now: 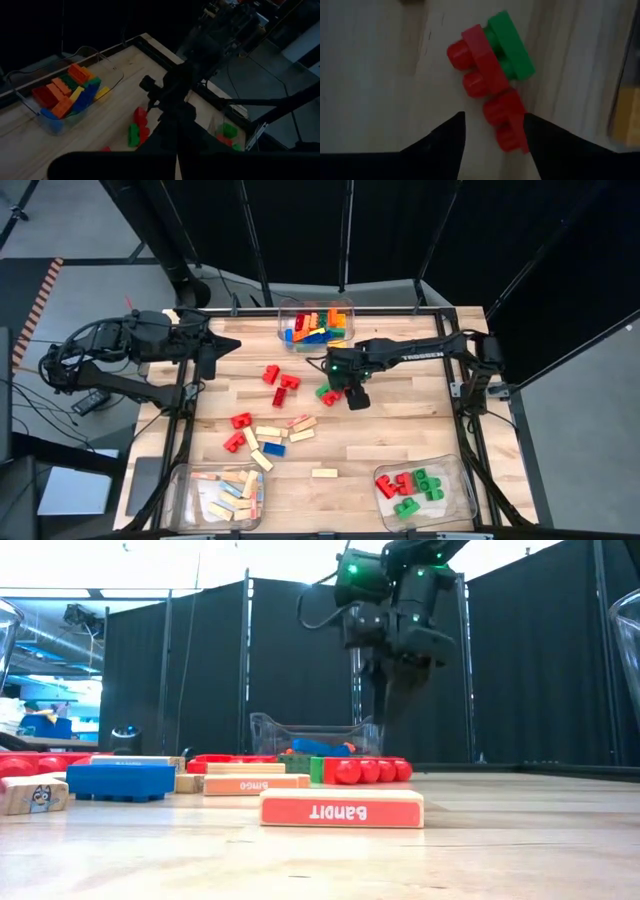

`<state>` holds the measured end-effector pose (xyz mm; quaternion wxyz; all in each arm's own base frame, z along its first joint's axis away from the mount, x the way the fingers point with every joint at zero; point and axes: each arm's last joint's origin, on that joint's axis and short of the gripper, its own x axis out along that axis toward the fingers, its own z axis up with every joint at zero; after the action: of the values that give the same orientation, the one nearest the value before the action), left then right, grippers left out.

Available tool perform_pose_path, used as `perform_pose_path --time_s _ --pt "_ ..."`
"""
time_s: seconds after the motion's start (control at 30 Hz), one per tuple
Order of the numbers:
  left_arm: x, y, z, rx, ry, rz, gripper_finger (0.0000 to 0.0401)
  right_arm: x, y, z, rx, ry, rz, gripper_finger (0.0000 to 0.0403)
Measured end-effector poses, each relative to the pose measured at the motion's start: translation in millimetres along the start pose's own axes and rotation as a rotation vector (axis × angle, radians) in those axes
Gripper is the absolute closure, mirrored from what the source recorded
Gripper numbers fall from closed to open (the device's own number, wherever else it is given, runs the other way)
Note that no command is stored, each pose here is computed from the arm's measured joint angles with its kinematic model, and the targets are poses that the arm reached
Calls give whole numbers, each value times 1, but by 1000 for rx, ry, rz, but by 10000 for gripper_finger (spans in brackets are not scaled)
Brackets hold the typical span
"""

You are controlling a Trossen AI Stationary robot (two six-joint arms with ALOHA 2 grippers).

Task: Sort blocks by size
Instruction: Put the 2-stud red game piece into the bottom right transparent bin

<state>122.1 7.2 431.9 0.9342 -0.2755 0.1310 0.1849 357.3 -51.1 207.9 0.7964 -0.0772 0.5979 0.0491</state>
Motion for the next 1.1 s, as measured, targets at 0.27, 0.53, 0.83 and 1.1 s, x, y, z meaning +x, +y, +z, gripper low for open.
perform_pose_path --time_s 0.27,0.53,0.83,1.1 --pt "1 0 -1 3 13 9 400 45 -5 -1 -182 119 -37 155" --pt "2 1 -2 6 24 17 400 82 -1 -9 -163 255 13 170" --pt "2 2 -4 14 42 29 400 50 16 -4 -46 214 -56 225" --pt "2 2 -4 77 42 28 400 -51 53 -5 259 -21 16 225"
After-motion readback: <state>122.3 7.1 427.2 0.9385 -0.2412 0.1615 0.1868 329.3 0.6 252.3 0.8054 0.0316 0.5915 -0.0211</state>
